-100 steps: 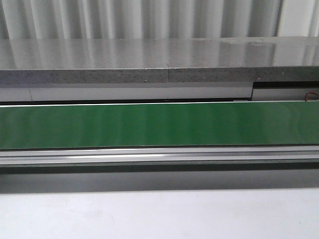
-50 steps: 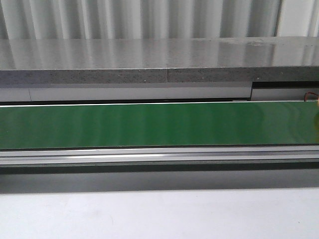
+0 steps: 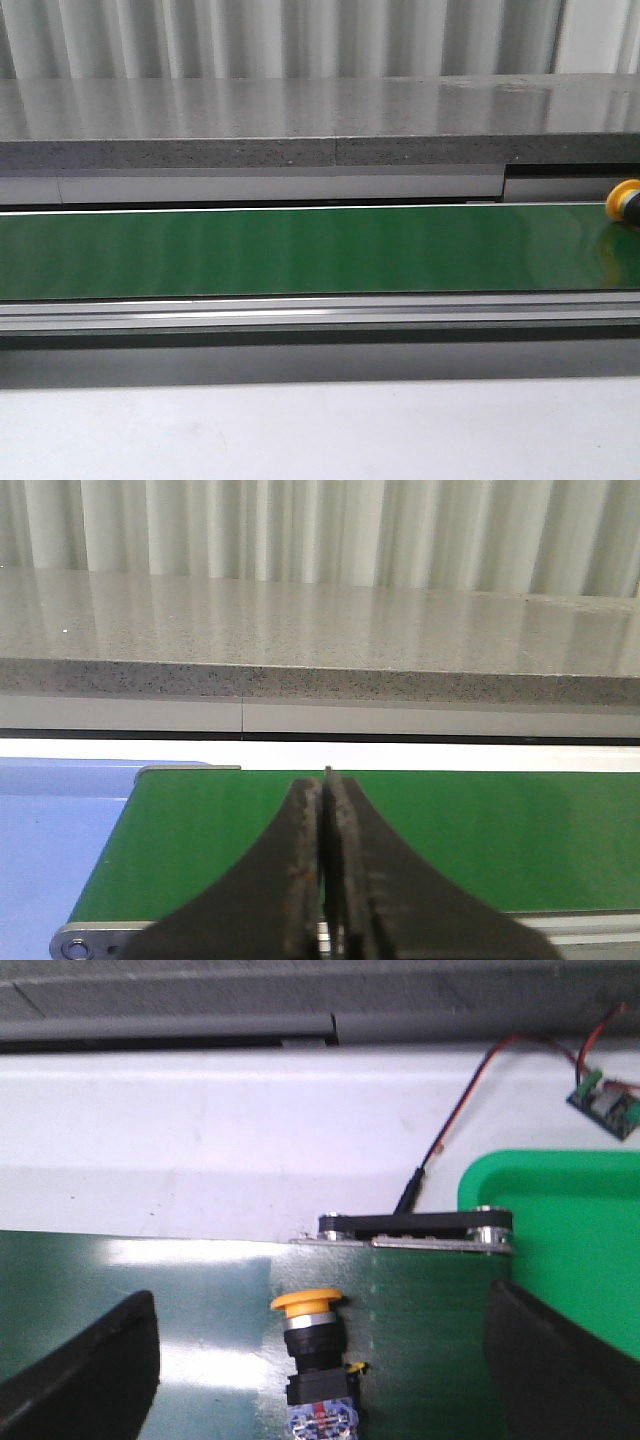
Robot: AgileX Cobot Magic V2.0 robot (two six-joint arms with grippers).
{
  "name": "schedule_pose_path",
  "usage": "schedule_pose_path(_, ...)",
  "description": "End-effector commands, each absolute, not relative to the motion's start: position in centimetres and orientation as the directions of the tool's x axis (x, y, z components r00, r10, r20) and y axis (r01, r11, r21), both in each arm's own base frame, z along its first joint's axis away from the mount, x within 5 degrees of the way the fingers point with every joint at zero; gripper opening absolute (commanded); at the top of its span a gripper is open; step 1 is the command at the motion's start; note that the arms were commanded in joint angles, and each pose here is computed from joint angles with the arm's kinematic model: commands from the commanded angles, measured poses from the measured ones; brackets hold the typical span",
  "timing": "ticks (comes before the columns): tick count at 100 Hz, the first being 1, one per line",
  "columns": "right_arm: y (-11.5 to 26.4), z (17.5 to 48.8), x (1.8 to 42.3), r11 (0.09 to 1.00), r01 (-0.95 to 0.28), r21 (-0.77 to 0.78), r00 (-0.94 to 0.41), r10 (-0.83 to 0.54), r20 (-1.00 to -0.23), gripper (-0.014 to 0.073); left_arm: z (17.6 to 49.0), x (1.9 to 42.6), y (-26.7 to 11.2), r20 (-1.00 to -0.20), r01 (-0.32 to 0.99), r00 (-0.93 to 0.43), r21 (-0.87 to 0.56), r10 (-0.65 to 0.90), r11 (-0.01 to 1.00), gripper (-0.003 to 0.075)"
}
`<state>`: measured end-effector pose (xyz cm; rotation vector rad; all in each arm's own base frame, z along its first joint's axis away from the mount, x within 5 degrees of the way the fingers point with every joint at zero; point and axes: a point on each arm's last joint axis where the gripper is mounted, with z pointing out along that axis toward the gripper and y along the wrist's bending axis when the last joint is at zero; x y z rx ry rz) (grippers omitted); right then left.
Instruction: Move button from right to left
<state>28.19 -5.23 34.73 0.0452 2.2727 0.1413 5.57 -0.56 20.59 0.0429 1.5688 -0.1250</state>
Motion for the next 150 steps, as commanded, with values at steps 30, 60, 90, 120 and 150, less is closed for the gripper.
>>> schedule_pose_path(30,-1.3,37.6,19.2,0.993,-0.083,-0.089,-0.343,-0.112,-0.933,0.0645,20.7,5.4,-0.6,-0.993,0.122,0.085,-0.07,-0.081,0.99,-0.002)
schedule_pose_path(60,-0.4,35.3,13.3,0.993,-0.065,-0.098,-0.268,-0.112,-0.957,0.0645,20.7,5.4,-0.6,-0.993,0.122,0.085,-0.07,-0.081,0.99,-0.002)
schedule_pose_path(90,0.1,31.7,10.4,0.994,-0.069,-0.081,-0.277,-0.097,-0.956,0.0312,20.7,5.4,-0.6,-0.993,0.122,0.085,-0.07,-0.081,0.99,-0.002)
schedule_pose_path(120,0.1,31.4,10.3,0.995,-0.067,-0.081,-0.279,-0.096,-0.956,-0.0067,20.7,5.4,-0.6,-0.993,0.122,0.085,-0.07,-0.081,0.99,-0.002)
schedule_pose_path(150,0.1,31.4,10.3,0.994,-0.07,-0.079,-0.284,-0.096,-0.954,-0.0067,20.7,5.4,-0.6,-0.993,0.122,0.085,-0.07,-0.081,0.99,-0.002)
